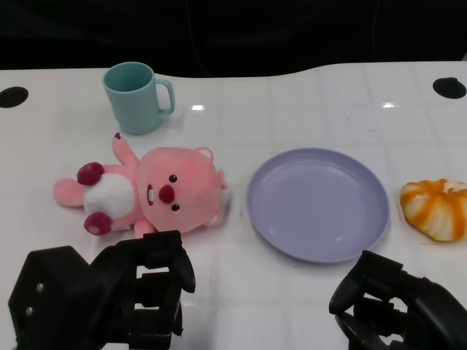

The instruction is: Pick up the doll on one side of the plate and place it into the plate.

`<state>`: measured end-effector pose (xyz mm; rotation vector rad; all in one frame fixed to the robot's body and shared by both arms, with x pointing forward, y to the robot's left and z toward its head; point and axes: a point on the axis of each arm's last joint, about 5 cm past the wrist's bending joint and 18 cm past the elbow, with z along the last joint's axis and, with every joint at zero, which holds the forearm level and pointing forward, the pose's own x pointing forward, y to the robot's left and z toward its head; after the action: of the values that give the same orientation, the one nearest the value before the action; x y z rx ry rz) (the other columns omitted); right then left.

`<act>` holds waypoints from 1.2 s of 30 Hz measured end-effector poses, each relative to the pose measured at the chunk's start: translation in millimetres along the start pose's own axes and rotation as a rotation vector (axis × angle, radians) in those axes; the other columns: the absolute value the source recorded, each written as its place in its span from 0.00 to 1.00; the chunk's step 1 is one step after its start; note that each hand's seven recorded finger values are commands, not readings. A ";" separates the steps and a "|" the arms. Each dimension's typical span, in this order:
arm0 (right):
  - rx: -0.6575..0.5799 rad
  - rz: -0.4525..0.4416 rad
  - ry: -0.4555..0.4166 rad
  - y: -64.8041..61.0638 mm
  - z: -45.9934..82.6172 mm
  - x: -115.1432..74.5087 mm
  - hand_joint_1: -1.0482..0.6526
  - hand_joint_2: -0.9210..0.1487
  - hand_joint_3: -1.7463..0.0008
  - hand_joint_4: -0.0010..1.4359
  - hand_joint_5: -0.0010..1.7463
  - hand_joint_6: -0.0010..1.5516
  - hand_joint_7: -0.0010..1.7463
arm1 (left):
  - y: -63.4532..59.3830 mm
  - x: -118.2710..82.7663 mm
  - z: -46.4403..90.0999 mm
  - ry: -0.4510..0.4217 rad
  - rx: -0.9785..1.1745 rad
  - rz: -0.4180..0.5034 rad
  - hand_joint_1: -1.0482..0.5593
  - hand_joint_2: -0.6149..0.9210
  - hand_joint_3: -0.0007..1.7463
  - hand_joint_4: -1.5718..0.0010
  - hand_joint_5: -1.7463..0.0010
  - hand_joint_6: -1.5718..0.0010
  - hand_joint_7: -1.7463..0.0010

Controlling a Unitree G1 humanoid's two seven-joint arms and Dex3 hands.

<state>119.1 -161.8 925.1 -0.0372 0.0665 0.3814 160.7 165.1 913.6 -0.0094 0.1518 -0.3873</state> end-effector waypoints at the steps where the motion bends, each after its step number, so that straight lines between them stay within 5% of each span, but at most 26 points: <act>1: 0.000 0.000 0.000 0.0 0.0 0.0 0.46 0.07 0.64 0.46 1.00 0.30 0.94 | 0.0 0.0 0.0 0.000 0.000 0.000 0.63 0.65 0.86 0.43 0.00 0.48 0.08; 6: 0.000 0.000 0.001 0.0 0.1 0.3 0.47 0.06 0.64 0.46 1.00 0.30 0.94 | 0.0 0.0 0.0 0.003 0.000 0.001 0.64 0.66 0.84 0.45 0.00 0.49 0.10; 13: 0.001 0.001 0.004 0.0 0.0 0.5 0.47 0.06 0.64 0.46 1.00 0.29 0.95 | 0.2 0.6 1.3 -0.028 -0.017 0.020 0.64 0.66 0.81 0.51 0.10 0.50 0.29; 17: 0.000 0.003 0.003 0.3 0.1 0.8 0.48 0.06 0.64 0.46 1.00 0.29 0.95 | 0.8 1.3 3.0 -0.067 -0.025 0.049 0.63 0.65 0.79 0.54 0.11 0.54 0.31; 24: 0.001 0.016 0.004 2.9 -0.1 1.7 0.48 0.06 0.64 0.46 1.00 0.29 0.95 | 4.4 1.3 7.6 -0.135 0.002 0.087 0.56 0.77 0.53 0.62 0.21 0.60 0.44; 31: 0.006 0.022 0.002 3.8 -0.1 2.1 0.47 0.06 0.64 0.46 1.00 0.29 0.95 | 11.1 2.0 17.1 -0.190 0.164 0.129 0.46 0.99 0.12 0.71 0.45 0.60 0.76; 36: 0.006 0.023 0.000 3.8 0.1 2.4 0.47 0.06 0.64 0.46 1.00 0.29 0.95 | 17.0 4.6 28.8 -0.246 0.323 0.134 0.40 1.00 0.05 0.80 0.53 0.68 0.87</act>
<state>119.9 -157.5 925.0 -0.0304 0.0684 0.4042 175.6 178.5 940.8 0.2696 -0.1540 -0.2703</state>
